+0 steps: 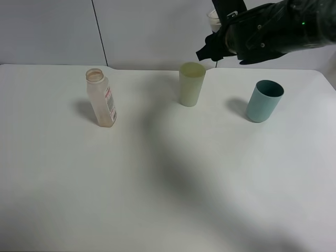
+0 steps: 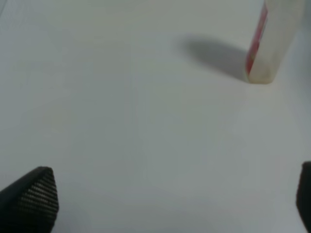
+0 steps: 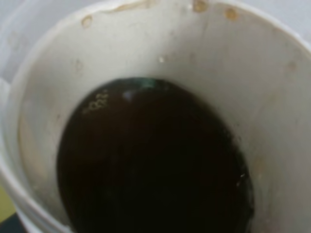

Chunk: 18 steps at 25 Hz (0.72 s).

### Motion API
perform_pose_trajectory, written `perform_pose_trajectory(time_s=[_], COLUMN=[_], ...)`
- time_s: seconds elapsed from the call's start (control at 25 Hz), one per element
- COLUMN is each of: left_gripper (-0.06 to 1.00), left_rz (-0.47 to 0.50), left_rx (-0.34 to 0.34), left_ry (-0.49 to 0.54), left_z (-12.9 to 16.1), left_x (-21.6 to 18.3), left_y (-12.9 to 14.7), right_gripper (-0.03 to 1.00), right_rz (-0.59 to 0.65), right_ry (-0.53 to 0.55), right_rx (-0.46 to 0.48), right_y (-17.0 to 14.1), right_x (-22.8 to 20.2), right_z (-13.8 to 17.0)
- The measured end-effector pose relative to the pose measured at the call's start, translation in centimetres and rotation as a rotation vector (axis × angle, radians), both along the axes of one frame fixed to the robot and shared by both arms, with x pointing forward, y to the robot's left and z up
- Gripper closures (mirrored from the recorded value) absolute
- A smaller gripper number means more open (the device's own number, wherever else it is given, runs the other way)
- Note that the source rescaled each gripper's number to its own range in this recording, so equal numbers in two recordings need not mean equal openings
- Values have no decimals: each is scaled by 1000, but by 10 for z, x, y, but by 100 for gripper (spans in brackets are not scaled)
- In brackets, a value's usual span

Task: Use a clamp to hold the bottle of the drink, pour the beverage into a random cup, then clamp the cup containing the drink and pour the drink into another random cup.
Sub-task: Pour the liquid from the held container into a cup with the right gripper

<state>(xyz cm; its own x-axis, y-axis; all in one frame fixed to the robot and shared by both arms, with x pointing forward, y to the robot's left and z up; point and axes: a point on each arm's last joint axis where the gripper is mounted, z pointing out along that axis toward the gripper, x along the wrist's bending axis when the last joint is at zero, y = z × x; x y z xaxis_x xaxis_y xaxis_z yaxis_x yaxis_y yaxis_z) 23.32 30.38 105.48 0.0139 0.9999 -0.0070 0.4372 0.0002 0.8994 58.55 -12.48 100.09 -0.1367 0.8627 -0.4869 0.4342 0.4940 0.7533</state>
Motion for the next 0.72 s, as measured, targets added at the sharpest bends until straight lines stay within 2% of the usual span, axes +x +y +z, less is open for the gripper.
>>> perform_pose_trajectory(time_s=[0.32,0.72], left_gripper=[-6,-6], left_rz=[0,0], left_rx=[0,0], left_ry=[0,0], left_z=[0,0], left_x=[0,0], left_y=[0,0], right_gripper=[97,97], right_rz=[-16,-16], right_ry=[30,72], right_rx=[-133,-182], right_y=[7,9], right_x=[10,12], right_z=[-14,-33])
